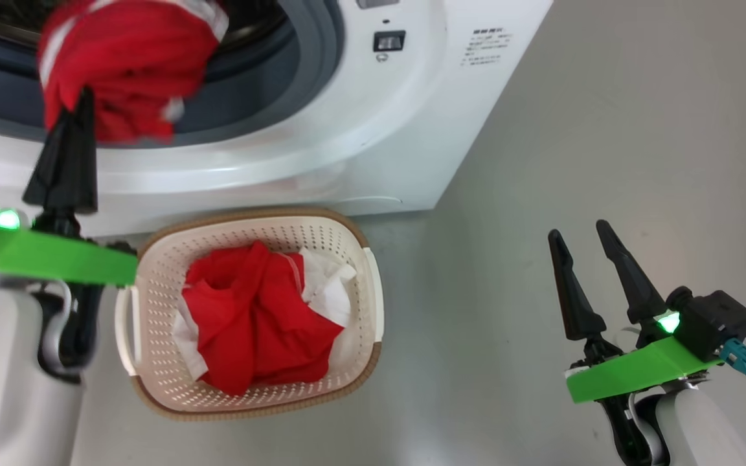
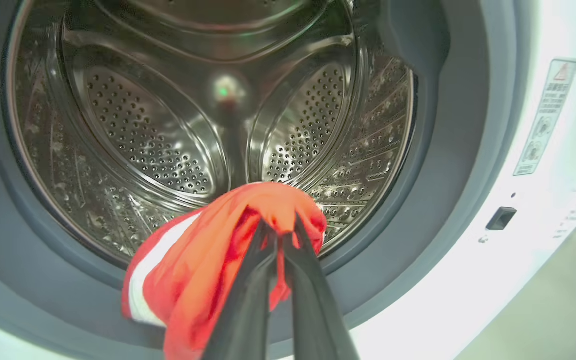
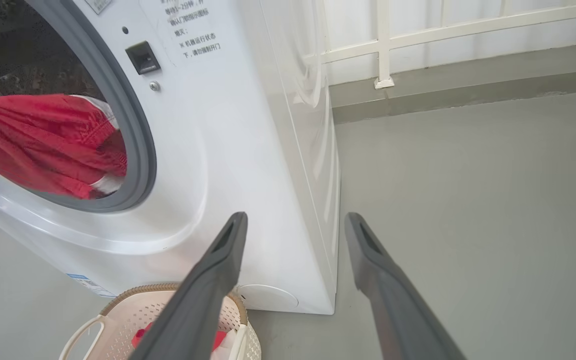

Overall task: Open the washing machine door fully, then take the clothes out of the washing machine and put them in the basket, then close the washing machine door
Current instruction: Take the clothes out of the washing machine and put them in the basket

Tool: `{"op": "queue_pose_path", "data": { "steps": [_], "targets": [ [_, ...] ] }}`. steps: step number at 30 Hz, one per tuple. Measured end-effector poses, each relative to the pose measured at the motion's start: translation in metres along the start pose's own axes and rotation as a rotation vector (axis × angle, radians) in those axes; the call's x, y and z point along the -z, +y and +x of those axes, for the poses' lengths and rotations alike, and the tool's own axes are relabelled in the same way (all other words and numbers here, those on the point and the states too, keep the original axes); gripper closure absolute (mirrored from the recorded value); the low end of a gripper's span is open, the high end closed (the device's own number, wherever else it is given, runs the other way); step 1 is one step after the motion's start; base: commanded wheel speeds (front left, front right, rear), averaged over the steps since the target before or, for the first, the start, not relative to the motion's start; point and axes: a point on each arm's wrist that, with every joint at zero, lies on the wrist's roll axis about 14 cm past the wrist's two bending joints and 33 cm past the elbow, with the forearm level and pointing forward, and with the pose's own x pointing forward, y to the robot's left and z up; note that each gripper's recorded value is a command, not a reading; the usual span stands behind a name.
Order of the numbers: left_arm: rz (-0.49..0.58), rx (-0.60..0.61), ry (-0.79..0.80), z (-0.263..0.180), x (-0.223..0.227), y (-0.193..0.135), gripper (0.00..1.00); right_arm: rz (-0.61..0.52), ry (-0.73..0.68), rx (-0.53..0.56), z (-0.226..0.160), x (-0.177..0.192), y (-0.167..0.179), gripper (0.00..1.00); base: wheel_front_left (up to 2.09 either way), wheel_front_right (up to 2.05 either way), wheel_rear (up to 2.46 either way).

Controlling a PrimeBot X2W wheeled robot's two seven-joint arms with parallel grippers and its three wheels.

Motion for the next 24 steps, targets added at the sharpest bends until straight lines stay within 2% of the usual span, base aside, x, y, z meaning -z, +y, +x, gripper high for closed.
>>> {"op": "queue_pose_path", "data": {
  "steps": [14,24],
  "targets": [
    [0.024,-0.053,-0.118,-0.053,-0.049,0.004,1.0,-0.013,-0.025,-0.03,-0.012,-0.011,0.012,0.0,0.0,0.0,0.0],
    [0.049,-0.061,-0.156,-0.078,-0.063,0.002,1.0,-0.011,-0.031,-0.033,-0.013,-0.013,0.014,0.0,0.0,0.0,0.0]
  ]
}}
